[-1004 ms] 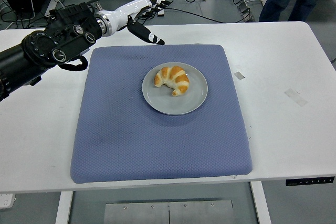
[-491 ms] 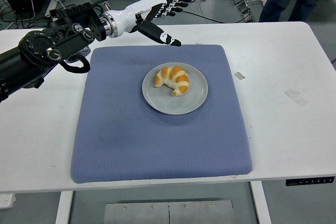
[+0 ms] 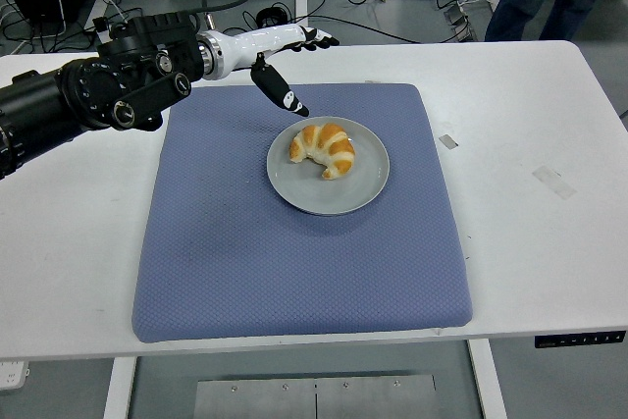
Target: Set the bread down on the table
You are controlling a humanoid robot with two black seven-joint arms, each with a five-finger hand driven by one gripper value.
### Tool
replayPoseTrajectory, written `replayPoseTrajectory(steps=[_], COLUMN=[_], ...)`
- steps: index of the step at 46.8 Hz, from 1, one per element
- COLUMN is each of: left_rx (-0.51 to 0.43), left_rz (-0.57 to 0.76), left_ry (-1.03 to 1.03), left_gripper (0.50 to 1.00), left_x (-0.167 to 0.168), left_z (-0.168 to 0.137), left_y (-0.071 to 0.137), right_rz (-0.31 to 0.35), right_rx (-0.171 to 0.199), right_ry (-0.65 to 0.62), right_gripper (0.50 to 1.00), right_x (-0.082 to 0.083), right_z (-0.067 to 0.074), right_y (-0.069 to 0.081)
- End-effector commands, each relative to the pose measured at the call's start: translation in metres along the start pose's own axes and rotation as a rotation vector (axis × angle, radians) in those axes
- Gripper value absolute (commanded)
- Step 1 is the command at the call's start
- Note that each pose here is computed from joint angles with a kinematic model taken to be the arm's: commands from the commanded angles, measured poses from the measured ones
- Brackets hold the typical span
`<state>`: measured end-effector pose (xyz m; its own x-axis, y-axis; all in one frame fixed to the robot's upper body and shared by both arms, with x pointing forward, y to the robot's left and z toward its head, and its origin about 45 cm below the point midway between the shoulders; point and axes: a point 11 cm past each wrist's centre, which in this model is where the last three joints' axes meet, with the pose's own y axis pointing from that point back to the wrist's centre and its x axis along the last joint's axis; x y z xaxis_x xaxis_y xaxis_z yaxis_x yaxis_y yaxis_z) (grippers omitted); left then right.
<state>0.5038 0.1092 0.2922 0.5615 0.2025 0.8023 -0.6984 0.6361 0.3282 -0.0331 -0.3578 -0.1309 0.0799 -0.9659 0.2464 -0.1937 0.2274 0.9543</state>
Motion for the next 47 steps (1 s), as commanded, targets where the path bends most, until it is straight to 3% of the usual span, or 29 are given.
replayPoseTrajectory(steps=[1, 10, 17, 24, 35, 47], left_rx=[-0.002, -0.018, -0.023, -0.013, 0.057, 0.053], left_rz=[-0.010, -0.038, -0.169, -0.186, -0.244, -0.235], left_ry=[-0.063, -0.097, -0.067, -0.079, -0.095, -0.099], left_gripper=[0.974, 0.974, 0.974, 0.974, 0.974, 0.971], left_x=[-0.007, -0.008, -0.012, -0.011, -0.039, -0.043], left_z=[0.001, 0.011, 0.020, 0.021, -0.006, -0.005], left_y=[-0.003, -0.006, -0.005, -0.004, -0.001, -0.003], right_rz=[0.000, 0.000, 0.000, 0.000, 0.000, -0.001], right_rx=[0.000, 0.000, 0.000, 0.000, 0.000, 0.000], right_ry=[0.000, 0.000, 0.000, 0.000, 0.000, 0.000], right_gripper=[1.000, 1.000, 1.000, 1.000, 1.000, 1.000], right_x=[0.000, 0.000, 0.000, 0.000, 0.000, 0.000], right_z=[0.000, 0.000, 0.000, 0.000, 0.000, 0.000], right_y=[0.000, 0.000, 0.000, 0.000, 0.000, 0.000])
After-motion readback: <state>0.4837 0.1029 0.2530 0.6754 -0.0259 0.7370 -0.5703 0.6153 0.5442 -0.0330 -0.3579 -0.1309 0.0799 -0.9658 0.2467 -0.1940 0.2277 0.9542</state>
